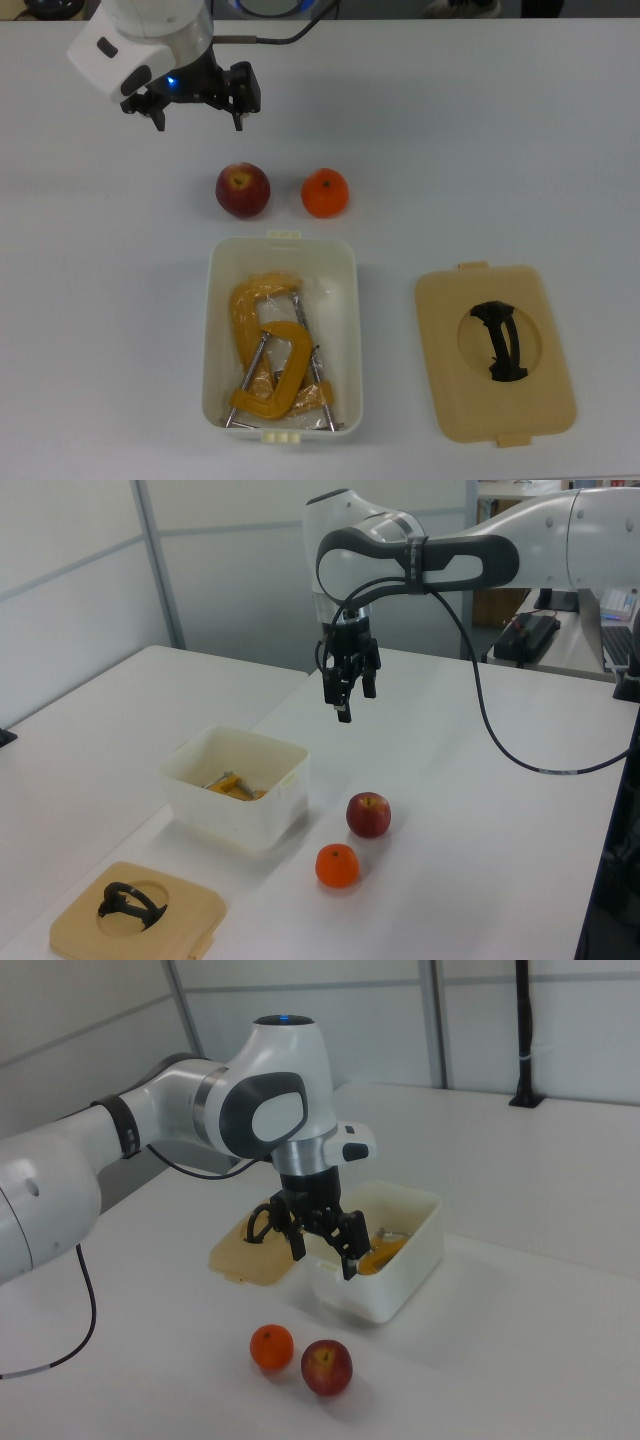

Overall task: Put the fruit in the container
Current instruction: 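Lower the gripper onto the red apple and close on it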

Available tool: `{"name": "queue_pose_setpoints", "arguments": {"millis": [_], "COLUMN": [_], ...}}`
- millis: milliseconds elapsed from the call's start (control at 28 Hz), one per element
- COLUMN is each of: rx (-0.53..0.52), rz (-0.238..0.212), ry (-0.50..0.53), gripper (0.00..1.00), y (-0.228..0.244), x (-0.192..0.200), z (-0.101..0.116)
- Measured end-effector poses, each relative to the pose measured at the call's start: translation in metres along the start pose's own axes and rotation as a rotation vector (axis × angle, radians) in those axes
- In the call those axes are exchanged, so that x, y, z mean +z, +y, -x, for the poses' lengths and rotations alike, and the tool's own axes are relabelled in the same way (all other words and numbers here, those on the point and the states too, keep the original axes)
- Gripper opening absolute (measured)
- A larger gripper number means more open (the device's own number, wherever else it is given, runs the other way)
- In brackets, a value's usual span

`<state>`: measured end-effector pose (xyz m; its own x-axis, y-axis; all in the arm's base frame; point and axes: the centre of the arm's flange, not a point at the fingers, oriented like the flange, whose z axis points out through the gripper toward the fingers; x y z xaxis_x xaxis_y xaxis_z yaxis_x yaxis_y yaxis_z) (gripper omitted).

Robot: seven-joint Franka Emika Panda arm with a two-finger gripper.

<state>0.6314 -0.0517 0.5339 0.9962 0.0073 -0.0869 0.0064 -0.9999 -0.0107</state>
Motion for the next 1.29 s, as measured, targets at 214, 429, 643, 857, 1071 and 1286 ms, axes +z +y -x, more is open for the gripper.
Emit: {"name": "queue_pose_setpoints", "arguments": {"millis": [214,429,643,857,1071,1286], "rx": [-0.098,-0.127,-0.136,-0.154,-0.198,-0.259], "rz": [0.013,0.038,0.05,0.051,0.036,0.079], "ry": [0.004,0.055,0.096,0.137,0.114,0.075], "gripper": [1.0,1.0,1.0,1.0,1.0,1.0], "y": [-0.001,-0.006,-0.009,-0.015,-0.036,-0.055], "x": [-0.014,-0.027,-0.006,0.054,0.108,0.142], "z": [0.029,0.071,0.08,0.064,0.044,0.031]}}
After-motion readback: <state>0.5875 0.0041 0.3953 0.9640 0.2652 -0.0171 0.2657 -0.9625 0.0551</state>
